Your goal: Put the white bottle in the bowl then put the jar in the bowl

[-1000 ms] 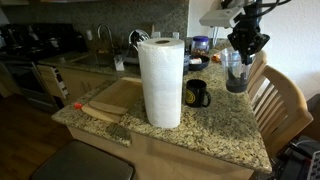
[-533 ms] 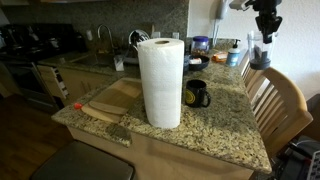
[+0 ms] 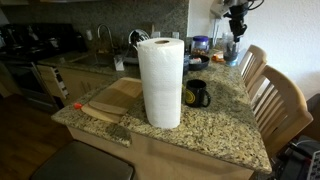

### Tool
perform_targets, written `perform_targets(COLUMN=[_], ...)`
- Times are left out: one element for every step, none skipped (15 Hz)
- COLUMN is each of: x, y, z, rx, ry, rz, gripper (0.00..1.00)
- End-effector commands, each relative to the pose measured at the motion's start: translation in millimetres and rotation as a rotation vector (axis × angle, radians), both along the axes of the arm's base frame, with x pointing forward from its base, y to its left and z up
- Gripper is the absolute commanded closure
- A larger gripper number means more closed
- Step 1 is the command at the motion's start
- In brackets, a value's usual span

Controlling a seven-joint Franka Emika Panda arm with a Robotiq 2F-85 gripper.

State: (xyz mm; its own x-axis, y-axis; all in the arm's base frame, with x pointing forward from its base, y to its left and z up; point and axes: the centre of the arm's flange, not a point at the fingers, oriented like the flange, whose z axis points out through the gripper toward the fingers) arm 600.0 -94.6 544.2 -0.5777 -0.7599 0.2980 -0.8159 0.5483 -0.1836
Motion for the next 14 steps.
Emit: perform_targets(x=[86.4,93.7,103.1,112.0,117.8,119.8,119.6,120.4,121.6,121.4,115.4,110.5,101.4,93.6], y=[14.3,13.8,9.0,-1.7,-12.0,-24.7,-37.9,-50.5,-62.1,-73.3,-80.6,-85.4,-87.0,-84.3], z=[11.8,18.5,20.7,26.5,30.6,39.6,48.5,55.4,61.9,70.5,90.7,107.2,122.7,136.7], rx=[0.009,0.021,0.039,0.068,0.093,0.124,0.152,0.181,0.215,0.245,0.269,0.283,0.299,0.309], ry=[-0.033,-0.042,-0.058,-0.074,-0.086,-0.098,-0.112,-0.126,-0.128,-0.122,-0.048,-0.014,0.033,0.087], rz=[0.202,0.257,0.31,0.356,0.401,0.446,0.491,0.535,0.574,0.614,0.65,0.693,0.733,0.766], gripper=[0.97,0.97,0.97,0.97,0.97,0.97,0.97,0.97,0.97,0.97,0.97,0.97,0.97,0.97])
